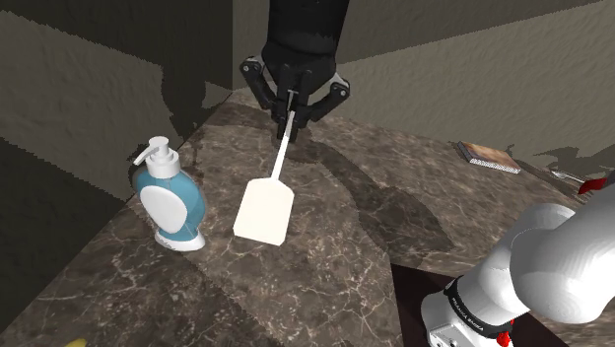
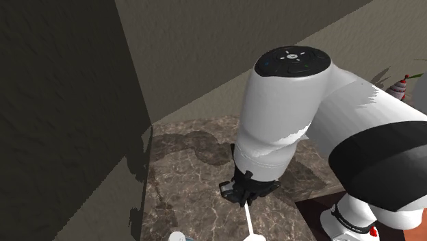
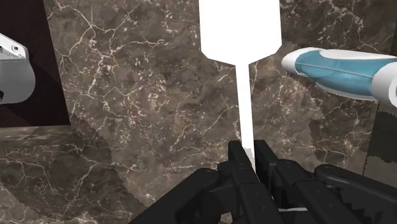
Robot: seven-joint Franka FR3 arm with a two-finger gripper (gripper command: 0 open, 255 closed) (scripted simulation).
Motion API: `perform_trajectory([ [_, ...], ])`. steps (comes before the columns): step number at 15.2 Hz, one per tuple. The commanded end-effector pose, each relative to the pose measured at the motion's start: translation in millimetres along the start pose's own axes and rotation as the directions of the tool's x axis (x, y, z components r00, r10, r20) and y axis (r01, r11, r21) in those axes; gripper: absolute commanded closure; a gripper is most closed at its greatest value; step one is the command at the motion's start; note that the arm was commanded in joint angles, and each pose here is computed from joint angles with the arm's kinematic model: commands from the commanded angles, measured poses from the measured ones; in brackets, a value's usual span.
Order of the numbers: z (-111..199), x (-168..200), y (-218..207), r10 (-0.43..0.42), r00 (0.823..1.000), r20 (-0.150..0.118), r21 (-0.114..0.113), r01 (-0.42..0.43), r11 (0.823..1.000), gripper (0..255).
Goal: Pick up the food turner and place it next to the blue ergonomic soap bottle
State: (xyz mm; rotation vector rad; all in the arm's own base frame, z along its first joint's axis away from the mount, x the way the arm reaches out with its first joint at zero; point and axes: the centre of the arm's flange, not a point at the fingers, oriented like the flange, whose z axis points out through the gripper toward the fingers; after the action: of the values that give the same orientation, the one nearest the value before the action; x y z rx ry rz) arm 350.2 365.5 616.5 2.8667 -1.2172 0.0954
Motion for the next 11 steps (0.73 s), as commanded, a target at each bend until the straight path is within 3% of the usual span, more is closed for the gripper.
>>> perform_trajectory([
  [1,10,-2,1,0.0,1.0,0.0,0.0,0.0,1.0,255],
  [11,63,-5,1,0.0,1.0,0.0,0.0,0.0,1.0,255],
])
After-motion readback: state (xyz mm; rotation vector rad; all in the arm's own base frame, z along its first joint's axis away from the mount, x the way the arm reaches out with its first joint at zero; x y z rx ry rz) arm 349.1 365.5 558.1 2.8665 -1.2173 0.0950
